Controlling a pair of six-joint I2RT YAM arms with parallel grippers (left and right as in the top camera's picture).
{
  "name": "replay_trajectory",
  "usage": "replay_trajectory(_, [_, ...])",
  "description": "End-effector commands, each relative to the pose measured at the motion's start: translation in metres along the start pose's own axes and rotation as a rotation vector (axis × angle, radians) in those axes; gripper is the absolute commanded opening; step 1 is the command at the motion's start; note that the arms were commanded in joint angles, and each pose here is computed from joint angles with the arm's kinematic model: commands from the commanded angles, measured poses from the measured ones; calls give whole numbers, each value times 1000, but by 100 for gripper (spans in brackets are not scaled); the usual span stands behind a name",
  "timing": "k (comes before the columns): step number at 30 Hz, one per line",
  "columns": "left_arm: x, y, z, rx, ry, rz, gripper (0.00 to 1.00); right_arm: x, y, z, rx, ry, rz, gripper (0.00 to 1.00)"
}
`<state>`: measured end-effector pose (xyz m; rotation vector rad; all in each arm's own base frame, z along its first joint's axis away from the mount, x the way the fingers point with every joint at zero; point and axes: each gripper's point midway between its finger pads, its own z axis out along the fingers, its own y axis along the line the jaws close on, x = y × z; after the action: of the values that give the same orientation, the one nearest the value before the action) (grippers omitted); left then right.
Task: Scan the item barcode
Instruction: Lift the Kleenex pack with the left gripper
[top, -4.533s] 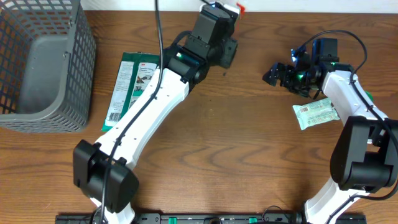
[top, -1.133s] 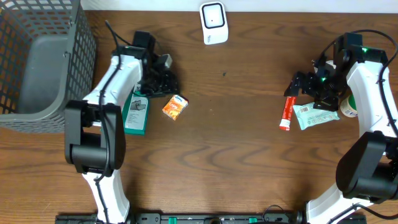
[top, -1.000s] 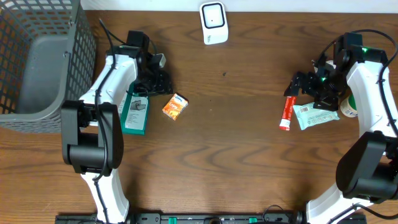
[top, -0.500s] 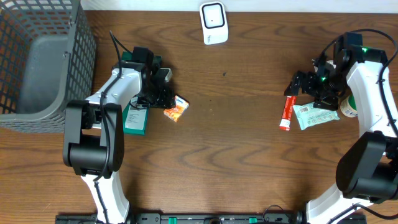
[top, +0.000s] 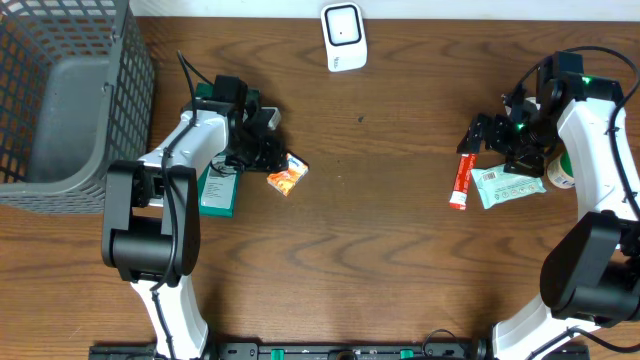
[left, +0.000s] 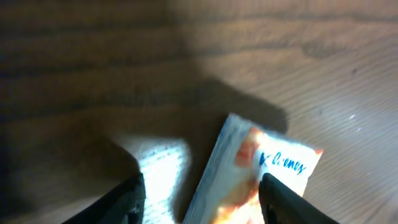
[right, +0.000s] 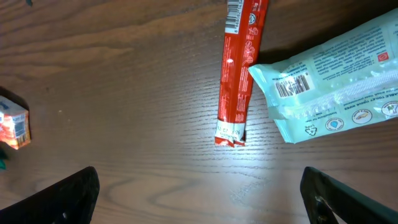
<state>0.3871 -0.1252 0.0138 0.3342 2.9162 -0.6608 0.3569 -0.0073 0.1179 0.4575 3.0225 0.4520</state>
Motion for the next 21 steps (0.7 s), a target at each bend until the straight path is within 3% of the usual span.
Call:
replay_trajectory(1, [-20,-10,-22,14,-73,36,62,1,3,-2,-3,-6,-25,99])
replay_trajectory(13, [30,1,11,24,57,-10,61,1,2,-2,-3,-5,-25,99])
replay_trajectory(15, [37,2,15,27,74,-18,51,1,3,-2,-3,-6,-25,99])
replay_trajectory(16, [38,1,16,34,76,-19,40,1,3,-2,-3,-6,-25,99])
replay_trajectory(20, [32,-12,14,117,52,-19,12,0,3,-1,-3,-6,-25,99])
replay_trajectory(21, [28,-17,11,142,40,-18,9,0,3,-1,-3,-6,-25,99])
